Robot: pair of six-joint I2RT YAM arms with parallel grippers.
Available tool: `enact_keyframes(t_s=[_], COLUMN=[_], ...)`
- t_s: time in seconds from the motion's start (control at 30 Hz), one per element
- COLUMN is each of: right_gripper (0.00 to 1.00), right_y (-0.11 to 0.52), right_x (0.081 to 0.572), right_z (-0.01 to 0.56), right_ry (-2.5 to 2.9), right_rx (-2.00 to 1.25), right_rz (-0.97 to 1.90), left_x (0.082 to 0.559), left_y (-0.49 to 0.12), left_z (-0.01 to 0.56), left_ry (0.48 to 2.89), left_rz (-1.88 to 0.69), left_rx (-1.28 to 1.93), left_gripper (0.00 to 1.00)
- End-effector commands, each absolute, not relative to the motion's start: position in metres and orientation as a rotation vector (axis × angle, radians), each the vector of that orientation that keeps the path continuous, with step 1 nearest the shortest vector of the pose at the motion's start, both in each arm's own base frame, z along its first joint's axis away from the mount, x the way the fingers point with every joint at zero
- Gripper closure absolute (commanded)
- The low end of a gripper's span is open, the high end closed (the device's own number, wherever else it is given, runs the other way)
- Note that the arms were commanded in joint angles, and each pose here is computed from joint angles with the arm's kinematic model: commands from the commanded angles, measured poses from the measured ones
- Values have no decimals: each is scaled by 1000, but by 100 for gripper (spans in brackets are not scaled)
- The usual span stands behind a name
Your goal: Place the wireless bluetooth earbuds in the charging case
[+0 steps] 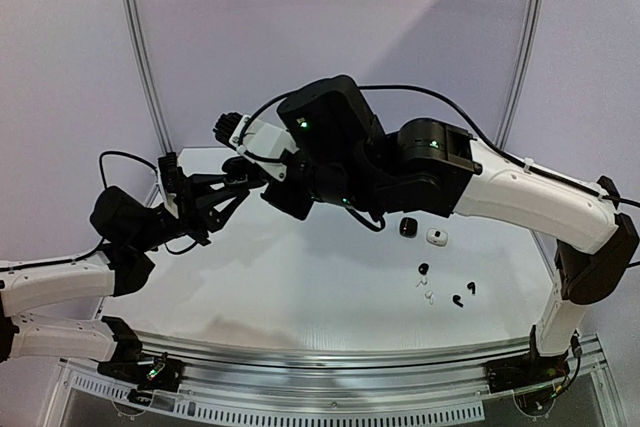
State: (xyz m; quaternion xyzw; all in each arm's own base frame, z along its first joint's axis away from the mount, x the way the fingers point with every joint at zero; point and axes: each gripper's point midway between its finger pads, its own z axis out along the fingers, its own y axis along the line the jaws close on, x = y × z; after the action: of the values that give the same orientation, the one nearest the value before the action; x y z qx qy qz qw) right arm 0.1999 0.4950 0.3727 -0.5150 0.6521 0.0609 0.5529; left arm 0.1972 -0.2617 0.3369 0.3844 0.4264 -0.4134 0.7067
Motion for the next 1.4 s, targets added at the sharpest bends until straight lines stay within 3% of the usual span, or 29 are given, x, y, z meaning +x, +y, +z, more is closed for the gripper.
enact_keyframes(t_s=[0.0,0.47,0.7,1.37], right_gripper=[90,83,87,83], right_y=[497,498,499,497], right_x=[197,196,195,195], right_z=[349,343,339,337], right_ry=[1576,1585,1589,1595], right_rx=[-1289,-1311,-1324,-1341], right_rz=[95,89,92,78], left_x=[189,189,188,190], left_y=[-262,-261,-261,-258], left_z=[347,348,348,352], left_ry=[898,897,901,908], left_rz=[-933,-935,-946,-963], left_rx=[846,838,833,794], left_gripper=[100,100,100,100])
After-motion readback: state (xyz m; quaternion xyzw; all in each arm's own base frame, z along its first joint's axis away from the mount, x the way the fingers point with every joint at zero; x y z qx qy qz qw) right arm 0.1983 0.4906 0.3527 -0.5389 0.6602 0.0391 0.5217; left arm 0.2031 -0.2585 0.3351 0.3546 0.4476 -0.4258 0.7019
